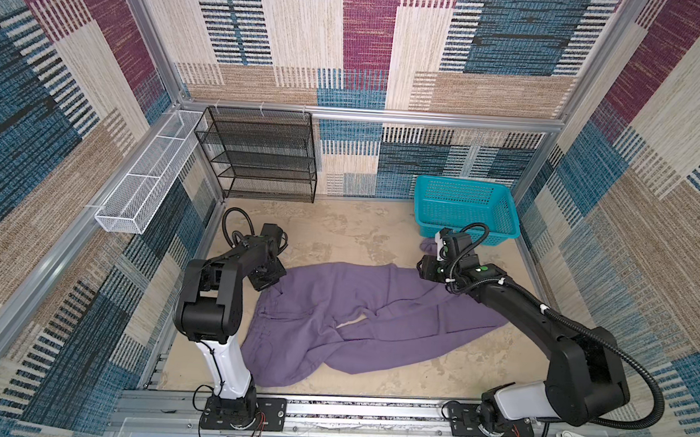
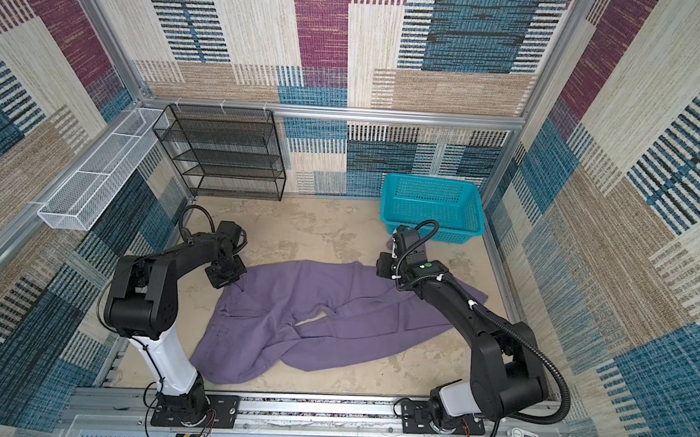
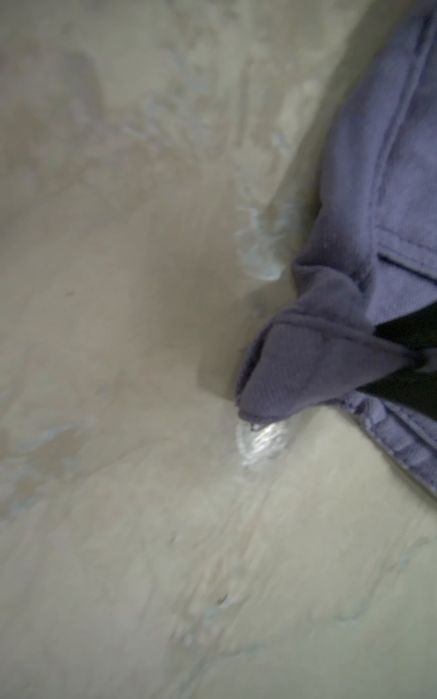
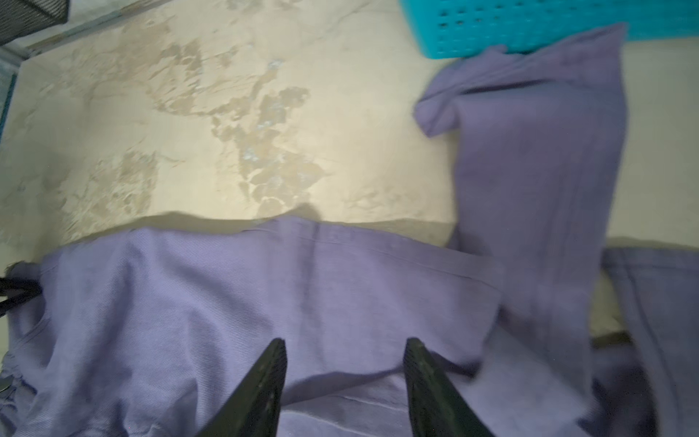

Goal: Fold and stack the trousers

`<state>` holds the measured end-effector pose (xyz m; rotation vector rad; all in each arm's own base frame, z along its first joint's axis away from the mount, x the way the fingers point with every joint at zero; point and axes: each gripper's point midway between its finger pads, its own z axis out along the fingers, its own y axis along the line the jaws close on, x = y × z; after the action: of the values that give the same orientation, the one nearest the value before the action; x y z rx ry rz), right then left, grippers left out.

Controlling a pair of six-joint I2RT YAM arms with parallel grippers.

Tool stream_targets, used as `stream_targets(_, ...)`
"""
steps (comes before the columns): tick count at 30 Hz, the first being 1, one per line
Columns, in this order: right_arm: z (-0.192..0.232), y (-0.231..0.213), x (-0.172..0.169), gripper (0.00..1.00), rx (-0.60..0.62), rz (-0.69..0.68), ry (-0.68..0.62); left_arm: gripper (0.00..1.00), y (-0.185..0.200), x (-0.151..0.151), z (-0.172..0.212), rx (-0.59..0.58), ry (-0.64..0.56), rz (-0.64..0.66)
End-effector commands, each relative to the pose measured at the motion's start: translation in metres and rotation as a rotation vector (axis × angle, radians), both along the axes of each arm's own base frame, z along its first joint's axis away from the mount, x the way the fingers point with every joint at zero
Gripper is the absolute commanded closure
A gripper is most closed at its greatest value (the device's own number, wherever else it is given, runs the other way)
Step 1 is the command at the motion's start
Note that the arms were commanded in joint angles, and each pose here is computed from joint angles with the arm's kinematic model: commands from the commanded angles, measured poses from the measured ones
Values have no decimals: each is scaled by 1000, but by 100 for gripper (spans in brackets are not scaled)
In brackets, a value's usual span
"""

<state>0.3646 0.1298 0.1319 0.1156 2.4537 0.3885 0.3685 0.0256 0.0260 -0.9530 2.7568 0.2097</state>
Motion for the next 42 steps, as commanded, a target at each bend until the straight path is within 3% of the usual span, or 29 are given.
stream_targets(1,-10,-13,-9,48,-10,-45,35,100,28,11,15,87,18,2)
stream_targets(7,-25,-29,-14,48,-42,-86,76,100,76,43,42,159,-15,70)
stream_targets(14,-10,-57,10,48,-101,-155,8,100,113,70,67,205,-53,102)
stream_targets(15,-12,-61,14,48,-108,-165,8,96,111,73,67,190,-56,98)
stream_targets(18,-33,-69,15,48,-117,-188,61,64,96,74,66,127,-72,93)
stream_targets(21,-55,-74,17,47,-105,-193,85,53,72,72,68,50,-97,66)
stream_targets(27,-38,-70,53,44,-38,-183,-37,45,17,55,76,23,-122,-30)
stream_targets(31,-56,-64,72,37,-17,-180,3,41,-29,32,58,16,-125,-106)
stream_targets(34,-83,-65,77,37,-12,-205,45,41,-50,11,36,-56,-124,-115)
stream_targets(37,-95,-69,79,40,-18,-244,59,42,-58,-9,18,-112,-121,-111)
stream_targets(39,-98,-70,78,47,-11,-260,53,41,-55,-19,7,-105,-97,-111)
stream_targets(41,-103,-77,76,69,-26,-299,65,42,-51,-26,-5,-86,-69,-107)
stream_targets(42,-106,-79,74,72,-30,-313,71,42,-50,-28,-9,-87,-60,-103)
